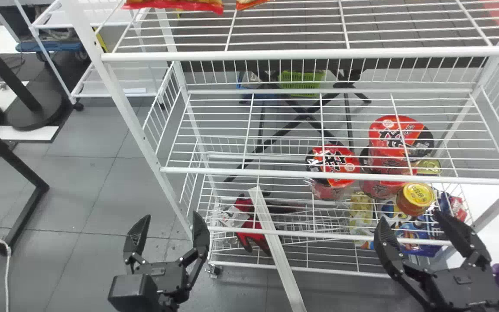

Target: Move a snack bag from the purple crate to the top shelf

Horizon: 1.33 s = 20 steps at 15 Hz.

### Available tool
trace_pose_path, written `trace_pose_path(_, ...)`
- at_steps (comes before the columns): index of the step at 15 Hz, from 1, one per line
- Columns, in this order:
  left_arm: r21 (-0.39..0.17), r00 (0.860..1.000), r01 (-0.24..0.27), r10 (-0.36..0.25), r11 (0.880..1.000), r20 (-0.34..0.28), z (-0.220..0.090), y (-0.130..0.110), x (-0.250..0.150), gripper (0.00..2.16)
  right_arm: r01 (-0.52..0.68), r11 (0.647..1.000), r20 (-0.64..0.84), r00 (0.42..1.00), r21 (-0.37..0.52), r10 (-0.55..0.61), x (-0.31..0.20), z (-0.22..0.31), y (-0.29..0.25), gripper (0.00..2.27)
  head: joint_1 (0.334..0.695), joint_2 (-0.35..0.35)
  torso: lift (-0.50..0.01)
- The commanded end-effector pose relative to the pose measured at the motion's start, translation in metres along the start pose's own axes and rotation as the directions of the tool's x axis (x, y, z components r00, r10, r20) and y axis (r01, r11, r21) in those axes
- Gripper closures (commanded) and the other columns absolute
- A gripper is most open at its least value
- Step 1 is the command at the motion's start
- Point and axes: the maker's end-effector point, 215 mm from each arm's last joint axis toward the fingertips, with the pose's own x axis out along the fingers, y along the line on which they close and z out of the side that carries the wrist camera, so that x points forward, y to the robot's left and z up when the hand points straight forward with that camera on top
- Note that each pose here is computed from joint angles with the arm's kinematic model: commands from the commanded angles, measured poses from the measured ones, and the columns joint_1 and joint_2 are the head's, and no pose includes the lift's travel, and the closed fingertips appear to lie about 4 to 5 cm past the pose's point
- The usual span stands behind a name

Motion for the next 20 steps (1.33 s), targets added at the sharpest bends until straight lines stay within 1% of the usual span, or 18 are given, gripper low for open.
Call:
trace_pose_path(1,-0.001,1.0,0.0,0.0,1.0,-0.001,-0.0004,-0.0005,-0.0002,0.15,0.0,1.0,0.001,1.0,0.0,0.0,-0.0006,0.0,0.0001,0.07,0.695,0.117,-0.344)
trace_pose_path(8,0.003,1.0,0.008,-0.008,1.0,-0.005,-0.0011,-0.0059,-0.0013,0.15,-0.001,1.0,0.003,1.0,-0.003,0.001,-0.0031,0.002,0.0009,0.07,0.695,0.112,-0.371)
trace_pose_path(20,0.003,1.0,0.01,-0.01,1.0,-0.003,0.0014,-0.0073,-0.0053,0.15,-0.005,1.0,0.011,1.0,-0.002,0.005,-0.0073,0.0086,0.0047,0.07,0.695,0.112,-0.419)
